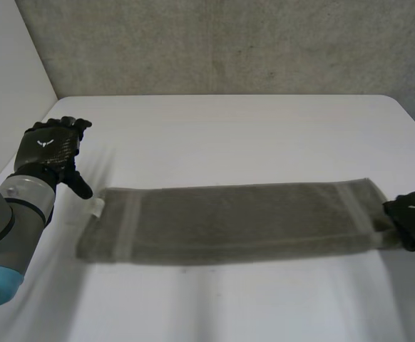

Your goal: Fold the towel.

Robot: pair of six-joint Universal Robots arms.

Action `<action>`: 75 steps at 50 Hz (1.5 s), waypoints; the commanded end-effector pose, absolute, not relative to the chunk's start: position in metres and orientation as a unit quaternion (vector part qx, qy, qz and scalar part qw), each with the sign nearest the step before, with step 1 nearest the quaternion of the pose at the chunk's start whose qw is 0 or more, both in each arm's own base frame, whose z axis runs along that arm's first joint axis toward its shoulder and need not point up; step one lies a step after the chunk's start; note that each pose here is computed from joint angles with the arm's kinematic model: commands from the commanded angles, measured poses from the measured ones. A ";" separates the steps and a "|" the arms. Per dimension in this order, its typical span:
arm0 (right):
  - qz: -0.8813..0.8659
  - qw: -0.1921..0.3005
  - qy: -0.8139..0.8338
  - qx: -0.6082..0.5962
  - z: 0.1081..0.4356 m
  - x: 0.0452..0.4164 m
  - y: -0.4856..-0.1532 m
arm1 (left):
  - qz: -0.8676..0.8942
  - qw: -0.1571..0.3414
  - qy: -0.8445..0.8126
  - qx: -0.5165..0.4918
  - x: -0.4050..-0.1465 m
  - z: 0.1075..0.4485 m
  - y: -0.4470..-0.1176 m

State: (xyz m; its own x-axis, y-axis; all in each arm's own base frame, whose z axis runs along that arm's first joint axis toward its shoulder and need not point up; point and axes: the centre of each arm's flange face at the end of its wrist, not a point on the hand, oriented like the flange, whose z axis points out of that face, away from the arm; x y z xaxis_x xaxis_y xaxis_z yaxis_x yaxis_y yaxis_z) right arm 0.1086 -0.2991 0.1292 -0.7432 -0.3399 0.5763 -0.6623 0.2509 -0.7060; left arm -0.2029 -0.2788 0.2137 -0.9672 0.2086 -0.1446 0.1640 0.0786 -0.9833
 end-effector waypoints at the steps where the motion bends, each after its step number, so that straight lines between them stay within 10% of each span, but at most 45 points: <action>1: 0.492 0.265 -0.770 0.309 0.140 0.048 -0.330 | 0.665 0.017 -0.736 -0.127 -0.203 0.212 -0.279; 12: 0.486 0.369 -0.725 0.320 0.182 0.023 -0.359 | 0.667 0.017 -0.734 -0.126 -0.203 0.212 -0.280; 21: 0.630 0.252 -0.609 0.412 0.238 0.191 -0.325 | 0.670 0.017 -0.731 -0.125 -0.203 0.213 -0.280; 31: 0.634 0.038 -0.485 0.601 0.196 0.351 -0.168 | 0.673 0.017 -0.729 -0.125 -0.203 0.212 -0.279; 41: 0.562 -0.003 -0.480 0.673 0.139 0.360 -0.114 | 0.670 0.018 -0.731 -0.128 -0.204 0.210 -0.278; 65: 0.570 -0.041 -0.477 0.668 0.152 0.347 -0.101 | 0.666 0.020 -0.734 -0.132 -0.206 0.206 -0.277; 75: 0.619 -0.050 -0.666 0.413 0.199 0.274 -0.194 | 0.666 0.020 -0.734 -0.132 -0.207 0.206 -0.277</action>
State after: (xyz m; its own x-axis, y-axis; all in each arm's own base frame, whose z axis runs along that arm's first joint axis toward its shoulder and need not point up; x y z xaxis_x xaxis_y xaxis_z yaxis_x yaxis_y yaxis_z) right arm 0.3237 -0.1443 0.1793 -0.3854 -0.6946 0.6075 -0.5679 -0.3403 -0.7494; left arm -0.2065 -0.2766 0.2065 -0.9644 0.2202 -0.1462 0.1670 0.0786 -0.9828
